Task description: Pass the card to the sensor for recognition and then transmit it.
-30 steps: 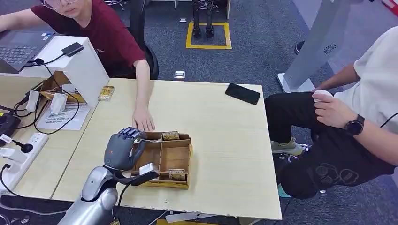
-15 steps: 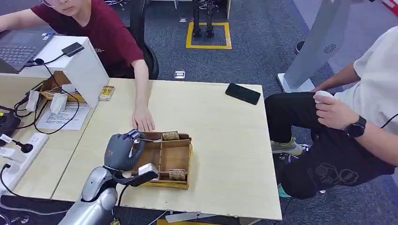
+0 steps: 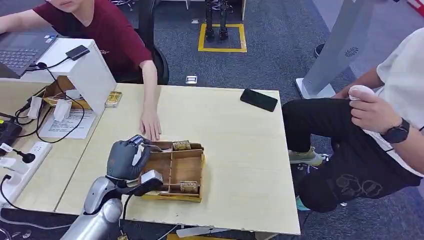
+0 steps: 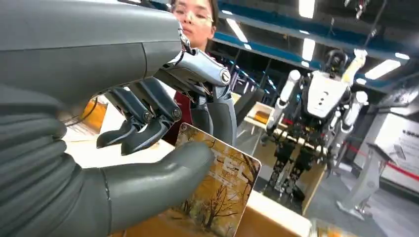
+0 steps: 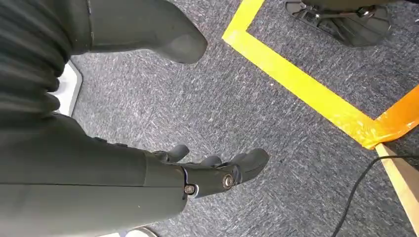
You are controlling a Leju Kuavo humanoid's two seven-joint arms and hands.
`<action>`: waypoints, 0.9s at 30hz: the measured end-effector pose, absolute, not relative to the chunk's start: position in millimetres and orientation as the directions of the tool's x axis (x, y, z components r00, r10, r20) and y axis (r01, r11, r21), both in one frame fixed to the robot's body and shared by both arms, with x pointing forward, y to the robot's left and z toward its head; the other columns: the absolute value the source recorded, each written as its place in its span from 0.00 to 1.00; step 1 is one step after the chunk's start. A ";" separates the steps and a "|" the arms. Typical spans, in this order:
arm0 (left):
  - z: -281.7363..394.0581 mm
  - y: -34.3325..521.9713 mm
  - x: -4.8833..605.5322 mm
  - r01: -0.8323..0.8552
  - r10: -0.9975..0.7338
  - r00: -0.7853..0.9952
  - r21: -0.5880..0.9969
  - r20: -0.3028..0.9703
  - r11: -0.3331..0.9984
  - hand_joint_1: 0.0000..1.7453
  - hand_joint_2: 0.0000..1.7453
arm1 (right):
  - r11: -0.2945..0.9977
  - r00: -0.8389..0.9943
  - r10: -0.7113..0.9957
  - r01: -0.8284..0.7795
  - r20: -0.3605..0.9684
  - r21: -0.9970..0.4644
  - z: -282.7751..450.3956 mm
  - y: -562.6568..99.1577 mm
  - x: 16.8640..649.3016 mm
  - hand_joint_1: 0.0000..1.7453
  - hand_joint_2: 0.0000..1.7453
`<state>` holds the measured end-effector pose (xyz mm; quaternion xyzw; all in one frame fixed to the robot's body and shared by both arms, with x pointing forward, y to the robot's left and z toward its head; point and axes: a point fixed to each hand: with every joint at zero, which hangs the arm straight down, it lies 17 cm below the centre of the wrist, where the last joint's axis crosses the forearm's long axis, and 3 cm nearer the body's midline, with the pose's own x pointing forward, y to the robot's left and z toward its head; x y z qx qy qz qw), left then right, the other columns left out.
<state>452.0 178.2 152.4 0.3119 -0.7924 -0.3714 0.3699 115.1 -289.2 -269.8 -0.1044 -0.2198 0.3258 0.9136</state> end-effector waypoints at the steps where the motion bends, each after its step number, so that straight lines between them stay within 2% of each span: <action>1: 156.9 180.2 452.7 -0.229 -0.768 -0.532 0.813 0.357 0.536 1.00 1.00 | 0.766 0.692 0.640 -0.548 0.333 -0.335 -269.8 -289.5 115.1 0.00 1.00; 21: 217.0 204.7 459.8 -0.352 -0.773 -0.540 0.745 0.334 0.567 1.00 1.00 | 0.765 0.691 0.642 -0.549 0.333 -0.336 -269.7 -289.6 115.5 0.00 1.00; 27: 228.1 225.5 475.6 -0.453 -0.857 -0.451 0.764 0.249 0.460 1.00 1.00 | 0.757 0.682 0.652 -0.559 0.330 -0.339 -269.4 -289.3 117.9 0.00 1.00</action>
